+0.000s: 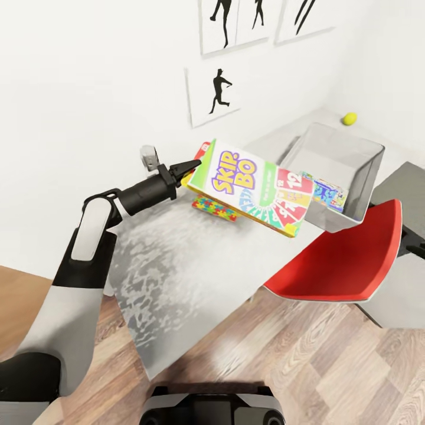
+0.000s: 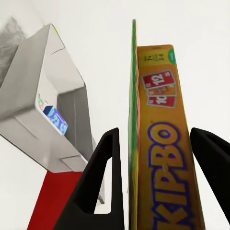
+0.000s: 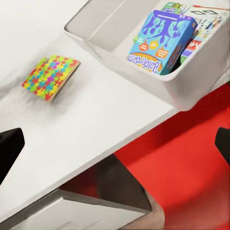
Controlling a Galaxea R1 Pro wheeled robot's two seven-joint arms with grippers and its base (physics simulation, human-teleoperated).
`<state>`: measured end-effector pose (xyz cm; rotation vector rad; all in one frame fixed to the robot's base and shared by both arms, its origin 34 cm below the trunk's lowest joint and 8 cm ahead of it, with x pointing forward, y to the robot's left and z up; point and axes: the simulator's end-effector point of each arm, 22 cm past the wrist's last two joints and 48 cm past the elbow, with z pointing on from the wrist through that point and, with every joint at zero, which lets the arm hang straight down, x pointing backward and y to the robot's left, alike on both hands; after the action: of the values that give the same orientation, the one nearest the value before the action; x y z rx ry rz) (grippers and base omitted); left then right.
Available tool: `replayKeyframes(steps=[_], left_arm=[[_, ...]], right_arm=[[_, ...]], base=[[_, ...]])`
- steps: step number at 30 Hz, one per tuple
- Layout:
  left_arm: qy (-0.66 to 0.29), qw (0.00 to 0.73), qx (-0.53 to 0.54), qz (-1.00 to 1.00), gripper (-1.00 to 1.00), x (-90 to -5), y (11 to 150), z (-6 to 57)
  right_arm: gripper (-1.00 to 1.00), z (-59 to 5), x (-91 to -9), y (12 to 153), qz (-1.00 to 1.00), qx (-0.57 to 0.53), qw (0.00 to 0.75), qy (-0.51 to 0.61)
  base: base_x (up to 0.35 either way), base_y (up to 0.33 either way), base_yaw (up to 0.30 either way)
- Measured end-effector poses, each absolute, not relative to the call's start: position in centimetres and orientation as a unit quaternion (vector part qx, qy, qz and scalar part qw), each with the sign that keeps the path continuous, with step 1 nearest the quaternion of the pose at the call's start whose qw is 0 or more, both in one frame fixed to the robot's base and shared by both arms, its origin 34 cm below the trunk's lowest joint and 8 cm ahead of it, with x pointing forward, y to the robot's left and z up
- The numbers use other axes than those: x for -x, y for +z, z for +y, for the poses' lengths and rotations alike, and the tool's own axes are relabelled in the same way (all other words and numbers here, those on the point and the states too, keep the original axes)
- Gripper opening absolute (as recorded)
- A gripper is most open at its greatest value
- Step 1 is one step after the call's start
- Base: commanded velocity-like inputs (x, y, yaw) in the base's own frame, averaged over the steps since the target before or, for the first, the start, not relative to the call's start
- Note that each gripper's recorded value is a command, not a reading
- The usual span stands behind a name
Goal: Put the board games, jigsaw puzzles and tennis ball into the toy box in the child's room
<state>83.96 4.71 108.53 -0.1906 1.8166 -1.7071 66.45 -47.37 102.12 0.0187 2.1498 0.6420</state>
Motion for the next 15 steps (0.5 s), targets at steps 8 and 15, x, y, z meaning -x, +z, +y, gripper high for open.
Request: replayKeyframes(steps=[8, 15], left_arm=[[-0.644, 0.318, 0.077, 0.692, -1.00, -83.6, 108.4, 4.4], [-0.644, 0.324, 0.075, 0.689, -1.00, -83.3, 108.8, 4.3]], right_arm=[[1.00, -48.2, -65.7, 101.1, 0.866, -0.023, 0.434, 0.247], [1.00, -48.8, -65.4, 101.1, 0.863, -0.033, 0.441, 0.243]], base=[[0.000, 0.000, -0.051], [0.000, -0.001, -0.011]])
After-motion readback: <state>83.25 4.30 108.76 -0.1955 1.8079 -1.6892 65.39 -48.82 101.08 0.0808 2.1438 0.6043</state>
